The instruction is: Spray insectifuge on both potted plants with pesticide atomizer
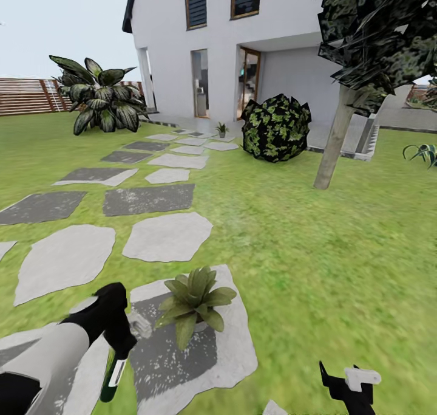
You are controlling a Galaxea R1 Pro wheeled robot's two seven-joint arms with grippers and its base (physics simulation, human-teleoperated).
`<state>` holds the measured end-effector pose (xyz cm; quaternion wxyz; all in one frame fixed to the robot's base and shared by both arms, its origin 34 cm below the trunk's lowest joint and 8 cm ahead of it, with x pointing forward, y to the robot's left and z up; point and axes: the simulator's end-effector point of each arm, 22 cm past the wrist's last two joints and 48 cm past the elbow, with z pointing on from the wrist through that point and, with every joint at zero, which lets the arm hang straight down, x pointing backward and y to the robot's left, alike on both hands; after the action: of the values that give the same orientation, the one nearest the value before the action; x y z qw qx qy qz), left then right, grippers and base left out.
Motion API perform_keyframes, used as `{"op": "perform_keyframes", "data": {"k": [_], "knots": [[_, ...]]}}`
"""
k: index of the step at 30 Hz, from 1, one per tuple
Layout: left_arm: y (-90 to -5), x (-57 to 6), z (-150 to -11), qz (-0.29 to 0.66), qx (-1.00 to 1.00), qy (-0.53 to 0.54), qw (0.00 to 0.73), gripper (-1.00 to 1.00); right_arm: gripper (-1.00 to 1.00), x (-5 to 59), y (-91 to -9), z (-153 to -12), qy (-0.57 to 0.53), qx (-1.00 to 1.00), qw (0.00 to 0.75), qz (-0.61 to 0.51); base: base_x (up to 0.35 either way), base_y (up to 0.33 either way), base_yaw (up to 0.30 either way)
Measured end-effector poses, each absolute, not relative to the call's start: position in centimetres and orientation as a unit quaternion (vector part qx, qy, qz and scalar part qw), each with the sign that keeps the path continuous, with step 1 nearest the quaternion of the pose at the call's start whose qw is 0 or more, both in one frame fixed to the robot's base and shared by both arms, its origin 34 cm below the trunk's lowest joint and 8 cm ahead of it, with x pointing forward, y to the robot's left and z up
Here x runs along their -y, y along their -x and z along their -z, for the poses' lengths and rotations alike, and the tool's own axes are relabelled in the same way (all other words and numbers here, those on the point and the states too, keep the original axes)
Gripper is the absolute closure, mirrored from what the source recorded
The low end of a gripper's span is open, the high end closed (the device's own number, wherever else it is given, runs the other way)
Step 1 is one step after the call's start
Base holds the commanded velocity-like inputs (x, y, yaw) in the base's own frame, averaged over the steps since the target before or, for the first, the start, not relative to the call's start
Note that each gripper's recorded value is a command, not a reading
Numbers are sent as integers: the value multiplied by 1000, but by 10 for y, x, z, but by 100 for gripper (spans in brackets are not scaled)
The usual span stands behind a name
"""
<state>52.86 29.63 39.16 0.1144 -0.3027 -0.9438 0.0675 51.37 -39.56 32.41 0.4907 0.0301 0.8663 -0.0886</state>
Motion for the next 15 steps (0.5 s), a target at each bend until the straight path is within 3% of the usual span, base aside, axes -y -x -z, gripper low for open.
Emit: {"op": "perform_keyframes", "data": {"k": [4, 11, 15], "knots": [[-519, -295, -394, -50, 928, 338, 145, 100, -100, 396, -514, -324, -29, -866, 491, 89, 29, 29, -2], [-525, -299, -399, -41, 927, 342, 146, 100, -100, 395, -514, -324, -27, -867, 490, 88, 214, 211, 0], [-525, -298, -399, -41, 927, 343, 146, 100, -100, 394, -510, -320, -28, -870, 485, 86, 77, 74, 0]]}}
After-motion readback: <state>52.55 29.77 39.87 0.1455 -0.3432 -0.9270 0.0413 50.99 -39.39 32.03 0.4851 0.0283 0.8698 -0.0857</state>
